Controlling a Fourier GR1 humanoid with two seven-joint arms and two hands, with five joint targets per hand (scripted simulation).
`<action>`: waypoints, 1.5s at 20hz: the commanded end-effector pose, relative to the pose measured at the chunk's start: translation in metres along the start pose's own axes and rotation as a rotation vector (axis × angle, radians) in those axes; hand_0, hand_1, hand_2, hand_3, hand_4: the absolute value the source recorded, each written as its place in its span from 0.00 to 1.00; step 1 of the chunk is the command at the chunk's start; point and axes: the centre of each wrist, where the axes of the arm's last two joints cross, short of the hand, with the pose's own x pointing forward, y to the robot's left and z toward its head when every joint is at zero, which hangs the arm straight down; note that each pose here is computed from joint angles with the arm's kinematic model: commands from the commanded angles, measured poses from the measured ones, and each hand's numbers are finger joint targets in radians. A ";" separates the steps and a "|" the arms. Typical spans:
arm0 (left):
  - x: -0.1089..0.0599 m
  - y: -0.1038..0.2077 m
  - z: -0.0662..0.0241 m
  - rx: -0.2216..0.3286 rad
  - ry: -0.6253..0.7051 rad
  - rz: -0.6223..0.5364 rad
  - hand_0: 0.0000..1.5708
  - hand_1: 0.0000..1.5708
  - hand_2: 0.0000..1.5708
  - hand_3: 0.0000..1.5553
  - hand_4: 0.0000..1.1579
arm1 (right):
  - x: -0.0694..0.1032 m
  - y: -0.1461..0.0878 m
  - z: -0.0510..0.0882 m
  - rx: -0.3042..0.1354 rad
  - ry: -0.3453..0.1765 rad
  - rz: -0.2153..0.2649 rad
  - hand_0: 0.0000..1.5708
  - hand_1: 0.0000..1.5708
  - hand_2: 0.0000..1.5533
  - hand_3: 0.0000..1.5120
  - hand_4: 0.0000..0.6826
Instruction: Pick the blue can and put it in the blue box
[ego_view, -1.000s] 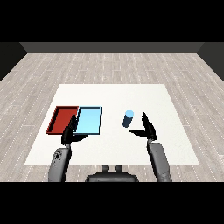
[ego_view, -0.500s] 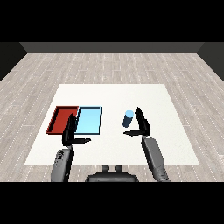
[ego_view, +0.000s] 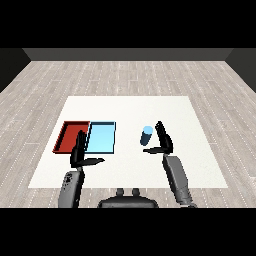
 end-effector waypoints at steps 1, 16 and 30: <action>-0.005 0.005 -0.0086 0.007 -0.001 -0.004 0.00 0.00 0.00 0.00 0.00 | 0.006 0.012 0.008 -0.018 0.002 -0.011 0.00 0.00 0.00 0.00 0.00; -0.008 0.002 0.0059 0.003 0.012 -0.021 0.00 0.00 0.00 0.00 0.00 | -0.022 -0.007 -0.021 -0.070 0.115 -0.027 0.00 0.00 0.00 0.00 0.00; -0.005 0.006 -0.0122 0.002 -0.015 -0.025 0.00 0.00 0.00 0.00 0.00 | -0.040 0.012 -0.059 -0.106 0.185 -0.070 0.00 0.00 0.00 0.00 0.00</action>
